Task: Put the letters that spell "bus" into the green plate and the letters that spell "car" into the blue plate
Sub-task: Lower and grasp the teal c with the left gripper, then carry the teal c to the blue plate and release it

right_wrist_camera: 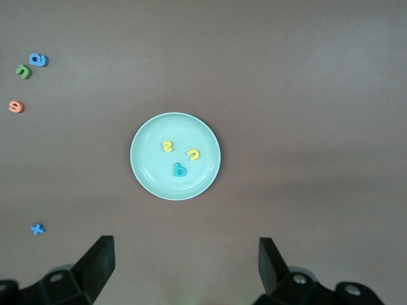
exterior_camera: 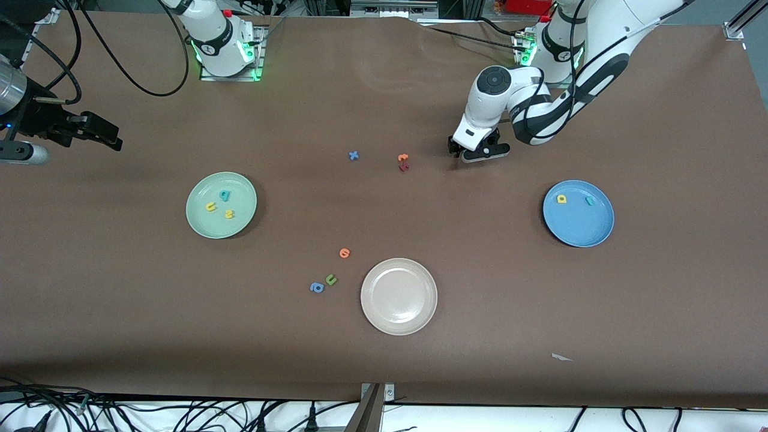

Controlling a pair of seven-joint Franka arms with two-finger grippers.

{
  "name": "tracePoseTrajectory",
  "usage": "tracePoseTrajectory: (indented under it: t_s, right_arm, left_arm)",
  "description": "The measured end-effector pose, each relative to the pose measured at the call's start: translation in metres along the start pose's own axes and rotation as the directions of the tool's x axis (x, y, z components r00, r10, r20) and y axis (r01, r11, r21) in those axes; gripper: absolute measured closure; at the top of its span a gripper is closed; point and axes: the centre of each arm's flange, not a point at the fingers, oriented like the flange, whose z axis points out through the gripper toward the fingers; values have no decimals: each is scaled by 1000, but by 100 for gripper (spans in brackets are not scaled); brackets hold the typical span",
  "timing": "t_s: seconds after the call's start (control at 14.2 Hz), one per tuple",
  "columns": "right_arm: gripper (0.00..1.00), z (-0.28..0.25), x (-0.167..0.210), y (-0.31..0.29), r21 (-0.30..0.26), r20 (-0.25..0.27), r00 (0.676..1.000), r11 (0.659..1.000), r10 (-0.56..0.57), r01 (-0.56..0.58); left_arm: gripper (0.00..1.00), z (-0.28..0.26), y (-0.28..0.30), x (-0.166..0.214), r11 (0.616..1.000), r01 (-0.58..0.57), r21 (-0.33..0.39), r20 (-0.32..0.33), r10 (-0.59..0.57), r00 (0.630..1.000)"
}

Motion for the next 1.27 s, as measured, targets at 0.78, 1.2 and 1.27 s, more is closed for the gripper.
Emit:
tracePoseTrajectory:
  t_s: [0.78,1.2,1.27]
  right_arm:
    - [0,-4,9,2,-3,-64,997,999,-44,44]
    - [0,-2,1,-13,-7,-21,997,997,-72,72]
    - [0,-2,2,-5,-6,-21,998,998,-61,61]
  left_arm:
    - [39,0,-2,1,1000,7,-4,7,-7,1000]
    - [51,1,-2,1,1000,9,-6,14,-9,1000]
    - [53,1,-2,1,1000,9,-6,14,-9,1000]
